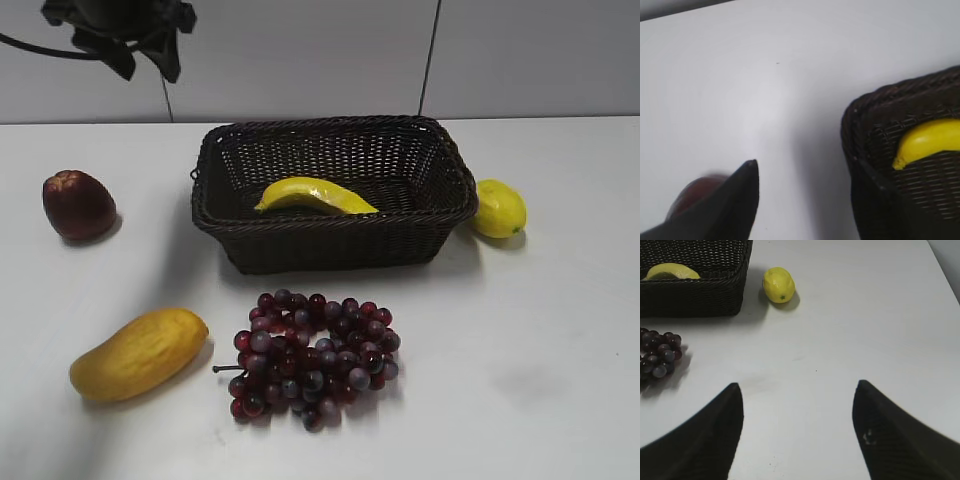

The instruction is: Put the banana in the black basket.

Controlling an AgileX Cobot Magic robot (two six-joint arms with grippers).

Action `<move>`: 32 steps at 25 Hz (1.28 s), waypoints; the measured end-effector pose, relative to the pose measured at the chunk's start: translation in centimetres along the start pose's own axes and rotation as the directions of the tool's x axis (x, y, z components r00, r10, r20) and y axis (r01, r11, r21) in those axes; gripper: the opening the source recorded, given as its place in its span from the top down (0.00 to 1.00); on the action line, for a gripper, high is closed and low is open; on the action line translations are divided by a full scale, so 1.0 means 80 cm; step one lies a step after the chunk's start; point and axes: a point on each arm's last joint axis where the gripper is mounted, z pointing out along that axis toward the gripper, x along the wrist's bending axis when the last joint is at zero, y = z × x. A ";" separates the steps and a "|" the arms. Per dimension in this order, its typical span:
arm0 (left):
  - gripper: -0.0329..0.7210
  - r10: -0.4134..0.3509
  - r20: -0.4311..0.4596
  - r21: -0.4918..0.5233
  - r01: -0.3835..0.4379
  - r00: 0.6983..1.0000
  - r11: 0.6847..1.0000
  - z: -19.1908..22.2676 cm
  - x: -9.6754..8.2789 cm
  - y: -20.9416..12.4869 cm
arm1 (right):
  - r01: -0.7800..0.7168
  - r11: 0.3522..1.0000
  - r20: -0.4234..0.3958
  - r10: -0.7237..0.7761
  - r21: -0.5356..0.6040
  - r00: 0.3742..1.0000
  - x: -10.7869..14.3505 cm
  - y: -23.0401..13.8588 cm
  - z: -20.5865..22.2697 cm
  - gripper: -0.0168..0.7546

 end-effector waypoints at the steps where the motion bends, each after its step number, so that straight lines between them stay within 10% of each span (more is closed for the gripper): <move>1: 0.20 -0.024 -0.006 -0.011 0.024 1.000 1.000 -0.008 0.011 0.001 | 0.000 1.000 0.000 0.000 0.000 1.000 0.000 0.000 0.000 0.31; 15: 0.23 -0.201 -0.152 -0.199 0.169 0.968 0.965 -0.126 0.128 -0.006 | 0.000 1.000 0.000 0.000 0.000 1.000 0.000 0.000 0.000 0.31; 24: 0.24 -0.199 -0.117 -0.265 0.163 0.973 0.950 -0.201 0.102 -0.042 | 0.000 1.000 0.000 0.000 0.000 1.000 0.000 0.000 0.000 0.31; 32: 0.25 -0.175 -0.194 -0.101 0.158 0.965 0.982 -0.220 0.079 -0.178 | 0.000 1.000 0.000 0.000 0.000 1.000 0.000 0.000 0.000 0.31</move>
